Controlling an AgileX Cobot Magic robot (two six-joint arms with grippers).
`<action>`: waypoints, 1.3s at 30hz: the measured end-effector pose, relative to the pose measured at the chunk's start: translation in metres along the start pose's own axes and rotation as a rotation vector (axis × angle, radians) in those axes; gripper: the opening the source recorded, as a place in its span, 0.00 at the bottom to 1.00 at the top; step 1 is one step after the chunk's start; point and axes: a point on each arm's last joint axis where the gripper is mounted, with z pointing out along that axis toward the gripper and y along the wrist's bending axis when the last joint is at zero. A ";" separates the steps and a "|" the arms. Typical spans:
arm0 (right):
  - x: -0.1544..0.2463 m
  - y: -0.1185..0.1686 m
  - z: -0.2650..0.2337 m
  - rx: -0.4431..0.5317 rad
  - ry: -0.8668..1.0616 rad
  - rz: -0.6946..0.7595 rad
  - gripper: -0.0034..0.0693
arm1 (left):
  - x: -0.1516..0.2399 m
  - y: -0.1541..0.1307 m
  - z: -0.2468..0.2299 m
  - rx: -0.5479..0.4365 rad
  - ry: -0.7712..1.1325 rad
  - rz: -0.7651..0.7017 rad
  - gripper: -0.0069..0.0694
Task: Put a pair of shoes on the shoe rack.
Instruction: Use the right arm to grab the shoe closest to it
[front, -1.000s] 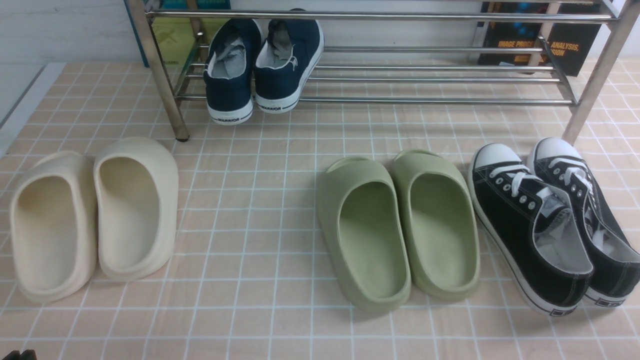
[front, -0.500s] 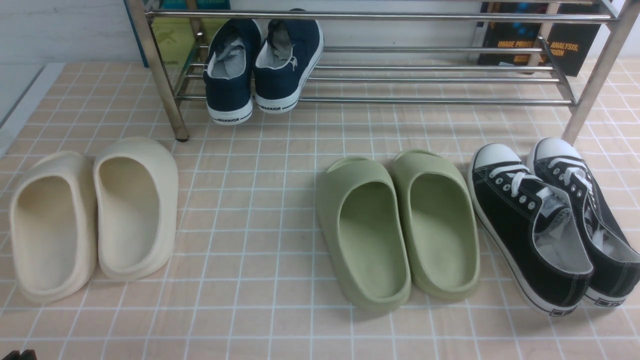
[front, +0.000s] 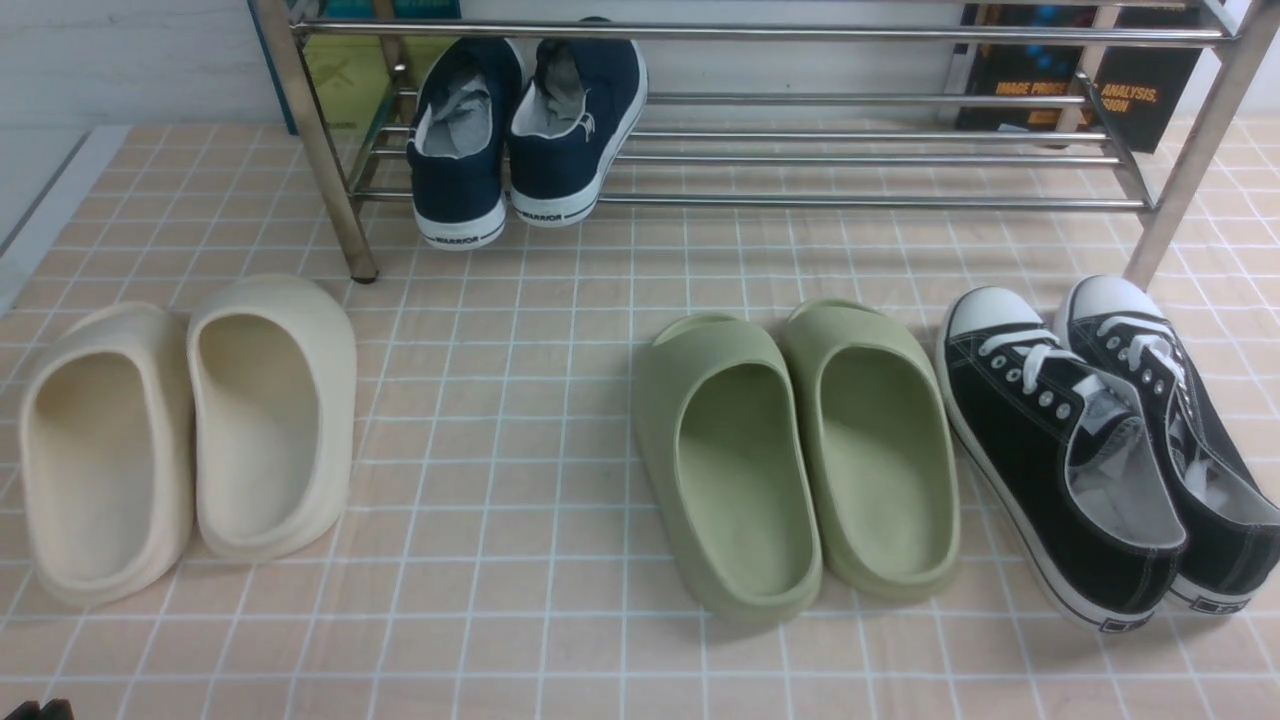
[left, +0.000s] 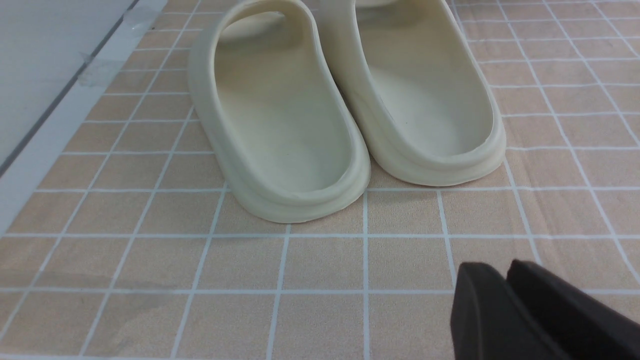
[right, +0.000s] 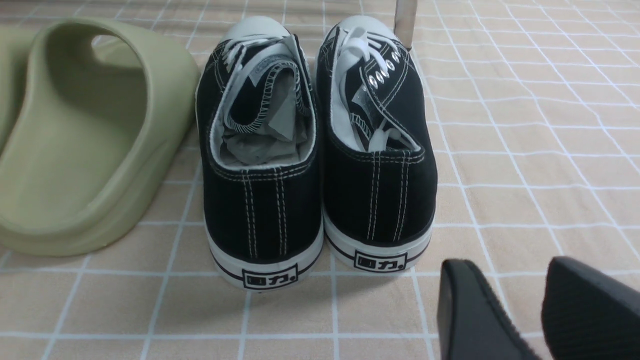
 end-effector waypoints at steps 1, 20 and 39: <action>0.000 0.001 0.000 -0.007 -0.002 0.022 0.37 | 0.000 0.000 0.000 0.000 0.000 0.000 0.21; -0.016 0.012 -0.002 -0.208 -0.106 0.968 0.37 | 0.000 0.000 0.000 0.000 0.000 0.000 0.24; -0.180 0.023 -0.007 -0.118 0.323 0.008 0.02 | 0.000 0.000 0.000 0.000 0.000 0.001 0.28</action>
